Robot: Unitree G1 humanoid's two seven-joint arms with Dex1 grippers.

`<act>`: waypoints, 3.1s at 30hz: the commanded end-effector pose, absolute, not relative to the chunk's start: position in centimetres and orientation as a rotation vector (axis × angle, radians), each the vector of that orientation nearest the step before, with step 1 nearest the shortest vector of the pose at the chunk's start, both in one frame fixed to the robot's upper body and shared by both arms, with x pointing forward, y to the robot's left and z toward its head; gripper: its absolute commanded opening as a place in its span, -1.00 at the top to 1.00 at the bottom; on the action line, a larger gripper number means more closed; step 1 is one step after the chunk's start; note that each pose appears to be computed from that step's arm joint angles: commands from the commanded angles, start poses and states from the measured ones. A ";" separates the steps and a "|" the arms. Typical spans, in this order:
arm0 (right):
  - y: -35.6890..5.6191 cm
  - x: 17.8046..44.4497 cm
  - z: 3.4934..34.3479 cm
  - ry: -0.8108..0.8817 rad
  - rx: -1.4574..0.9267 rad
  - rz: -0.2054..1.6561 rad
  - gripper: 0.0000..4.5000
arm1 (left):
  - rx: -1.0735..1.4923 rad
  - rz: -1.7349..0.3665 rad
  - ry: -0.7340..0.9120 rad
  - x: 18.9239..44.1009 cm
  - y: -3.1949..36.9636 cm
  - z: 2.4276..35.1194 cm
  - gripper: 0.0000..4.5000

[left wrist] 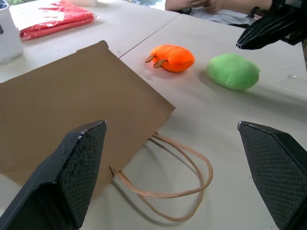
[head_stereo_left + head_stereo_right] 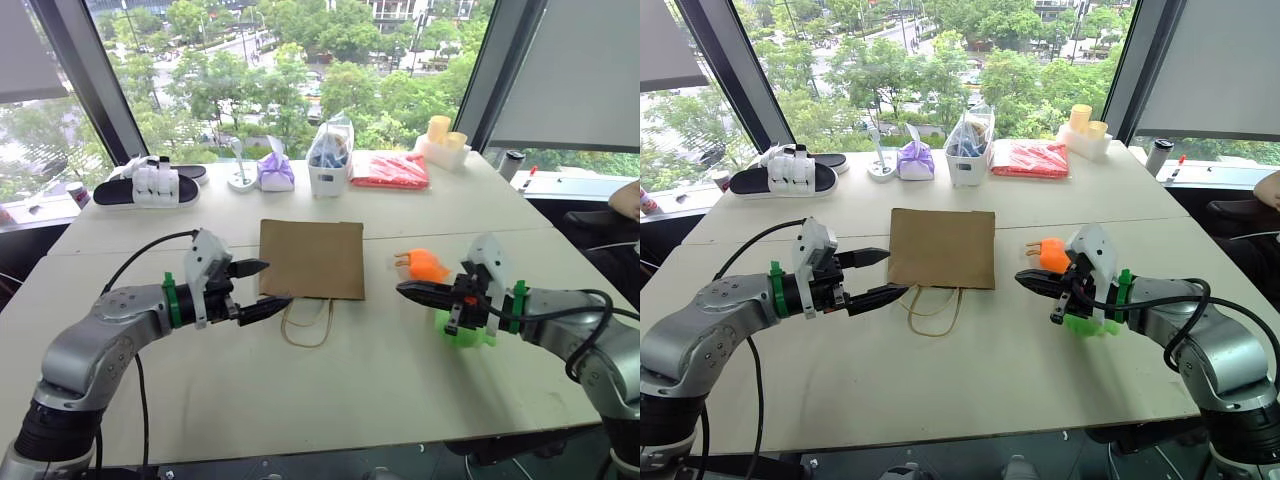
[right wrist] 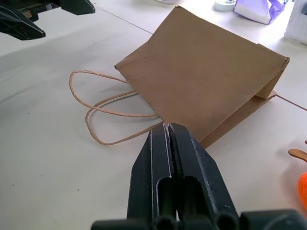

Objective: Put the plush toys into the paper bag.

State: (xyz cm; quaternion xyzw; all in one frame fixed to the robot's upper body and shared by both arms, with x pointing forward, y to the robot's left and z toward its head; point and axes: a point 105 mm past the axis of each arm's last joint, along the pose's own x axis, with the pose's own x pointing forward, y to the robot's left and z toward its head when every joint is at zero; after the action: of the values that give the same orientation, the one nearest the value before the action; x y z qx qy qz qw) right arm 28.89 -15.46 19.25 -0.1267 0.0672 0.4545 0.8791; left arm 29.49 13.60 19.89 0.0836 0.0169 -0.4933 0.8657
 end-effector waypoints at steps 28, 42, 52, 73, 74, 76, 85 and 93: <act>-12.7 27.2 15.3 0.157 -0.257 0.913 1.00 | 0.610 -1.231 -0.185 33.2 9.8 17.7 0.79; -5.7 34.0 13.3 0.053 -0.139 0.654 1.00 | 0.255 -1.291 -0.170 32.2 6.5 24.0 0.98; -2.1 38.4 9.6 0.101 -0.137 0.574 1.00 | -0.066 -1.133 -0.355 33.4 7.4 33.1 0.98; -8.6 30.1 18.9 0.067 -0.255 0.736 1.00 | -0.080 -1.061 -0.279 33.7 7.3 25.9 0.98; -9.0 29.6 19.1 0.077 -0.256 0.735 1.00 | -0.086 -1.065 -0.283 33.7 7.2 26.0 0.98; -11.5 28.2 19.2 0.142 -0.300 0.713 0.77 | -0.073 -1.082 -0.290 33.5 7.2 26.2 1.00; -20.2 27.3 16.2 0.383 -0.494 0.430 -0.97 | -0.086 -1.099 -0.317 33.3 7.0 27.4 1.00; -22.8 28.4 13.1 0.421 -0.666 0.352 -0.97 | -0.100 -1.089 -0.345 33.3 6.8 28.5 1.00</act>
State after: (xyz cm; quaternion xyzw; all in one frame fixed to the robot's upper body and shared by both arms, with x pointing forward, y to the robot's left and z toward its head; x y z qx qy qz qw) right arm 27.81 -22.47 12.46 -0.2865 0.2289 0.1807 0.9126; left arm 34.03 6.82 26.35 -0.0512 -0.1255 -0.5104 0.8492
